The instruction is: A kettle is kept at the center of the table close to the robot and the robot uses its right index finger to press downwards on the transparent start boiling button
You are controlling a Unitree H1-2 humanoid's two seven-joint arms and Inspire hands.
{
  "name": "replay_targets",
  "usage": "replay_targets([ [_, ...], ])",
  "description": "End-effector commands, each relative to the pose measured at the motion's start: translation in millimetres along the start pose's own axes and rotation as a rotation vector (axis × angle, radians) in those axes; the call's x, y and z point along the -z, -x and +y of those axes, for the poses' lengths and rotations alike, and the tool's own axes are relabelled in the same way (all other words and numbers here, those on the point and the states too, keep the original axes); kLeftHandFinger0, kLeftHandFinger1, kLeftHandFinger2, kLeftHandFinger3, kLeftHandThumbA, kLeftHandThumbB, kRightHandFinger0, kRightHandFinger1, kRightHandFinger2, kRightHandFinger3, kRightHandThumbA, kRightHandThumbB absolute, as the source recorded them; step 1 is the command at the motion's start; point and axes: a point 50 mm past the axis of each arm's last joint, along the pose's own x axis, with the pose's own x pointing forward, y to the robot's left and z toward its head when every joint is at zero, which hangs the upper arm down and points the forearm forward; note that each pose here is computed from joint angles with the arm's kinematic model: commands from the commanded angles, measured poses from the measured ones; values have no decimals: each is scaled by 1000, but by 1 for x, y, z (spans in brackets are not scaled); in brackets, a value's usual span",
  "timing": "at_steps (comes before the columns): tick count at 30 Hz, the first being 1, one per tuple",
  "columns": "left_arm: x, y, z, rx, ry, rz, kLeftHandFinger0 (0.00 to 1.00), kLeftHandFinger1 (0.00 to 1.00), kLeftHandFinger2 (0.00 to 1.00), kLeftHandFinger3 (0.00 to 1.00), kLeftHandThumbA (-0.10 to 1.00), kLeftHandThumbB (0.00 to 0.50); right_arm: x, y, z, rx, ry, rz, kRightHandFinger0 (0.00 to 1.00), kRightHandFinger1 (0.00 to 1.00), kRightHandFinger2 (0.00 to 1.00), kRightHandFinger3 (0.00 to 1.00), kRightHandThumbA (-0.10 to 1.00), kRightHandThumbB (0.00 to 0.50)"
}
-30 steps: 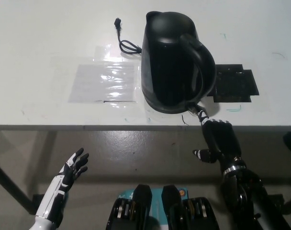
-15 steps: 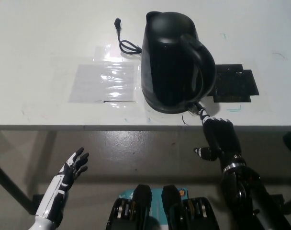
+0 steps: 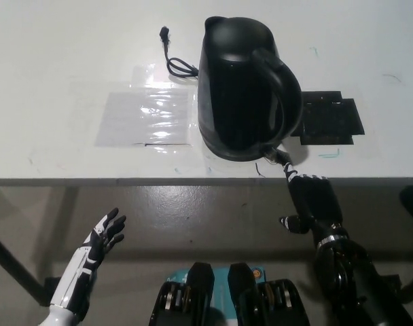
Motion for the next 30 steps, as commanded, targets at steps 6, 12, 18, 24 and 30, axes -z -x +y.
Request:
replay_targets([
  [6,-14,-6,6,20,-32,-76,1000,1000,1000,1000,1000,337,-3,-11,-16,25,3,-11,0,0,9,1000,1000,141],
  [12,-13,-6,7,19,-41,-70,1000,1000,1000,1000,1000,332,-11,-5,-31,95,-37,-52,0,0,0,1000,1000,126],
  [18,-12,-5,6,21,-40,-73,1000,1000,1000,1000,1000,326,-21,4,-52,156,-83,-96,0,0,0,1000,992,119],
  [24,-11,-5,7,11,-33,-60,1000,1000,1000,1000,1000,343,-38,20,-80,249,-124,-165,0,0,2,1000,1000,156],
  [30,-10,-5,6,13,-38,-55,1000,1000,1000,1000,1000,338,-45,28,-85,259,-129,-189,0,0,0,1000,1000,143],
])
